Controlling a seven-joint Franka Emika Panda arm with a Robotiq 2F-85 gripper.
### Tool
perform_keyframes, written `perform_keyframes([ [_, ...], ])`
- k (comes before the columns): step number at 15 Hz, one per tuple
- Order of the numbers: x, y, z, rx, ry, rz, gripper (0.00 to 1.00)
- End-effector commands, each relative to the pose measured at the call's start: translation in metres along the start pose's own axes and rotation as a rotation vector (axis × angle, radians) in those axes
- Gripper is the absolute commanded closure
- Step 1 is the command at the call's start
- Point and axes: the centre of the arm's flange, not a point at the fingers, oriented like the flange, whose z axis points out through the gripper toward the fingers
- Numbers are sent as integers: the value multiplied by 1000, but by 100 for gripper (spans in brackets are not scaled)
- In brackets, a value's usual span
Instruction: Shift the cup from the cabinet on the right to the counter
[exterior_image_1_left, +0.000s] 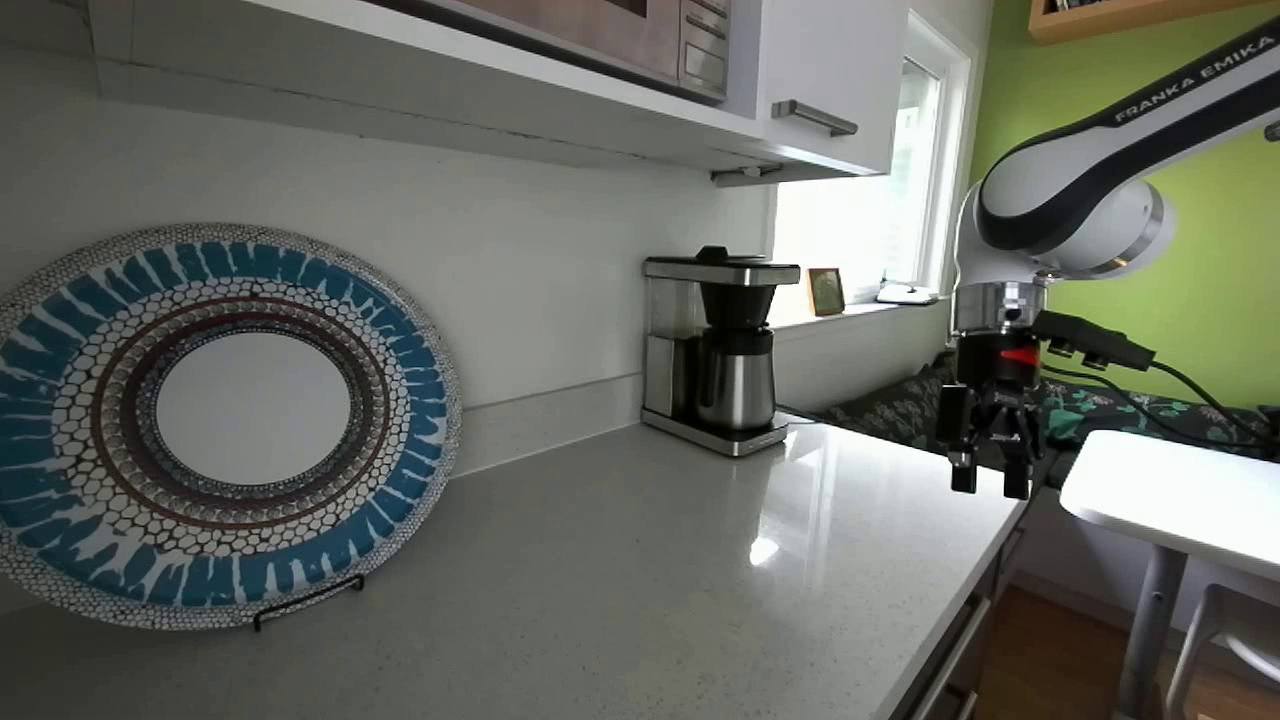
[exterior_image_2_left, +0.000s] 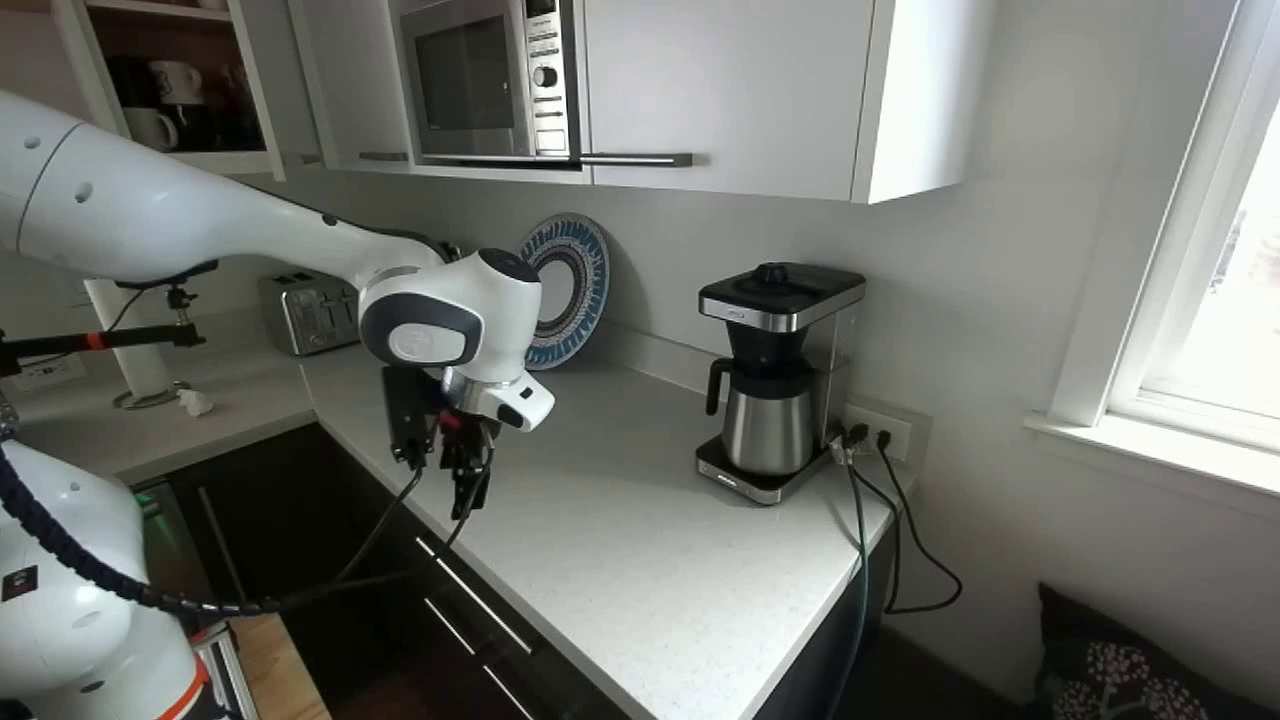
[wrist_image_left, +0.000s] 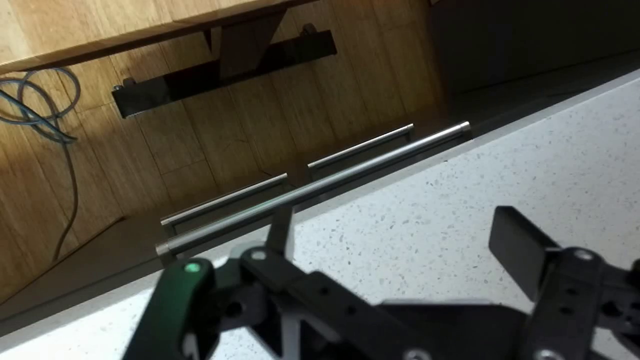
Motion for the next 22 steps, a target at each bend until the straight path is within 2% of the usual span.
perform_keyframes([
  [1, -3, 1, -8, 3, 11, 15, 0],
  [14, -34, 7, -69, 26, 125, 107, 0],
  [22, -61, 2, -101, 91, 121, 226, 0],
])
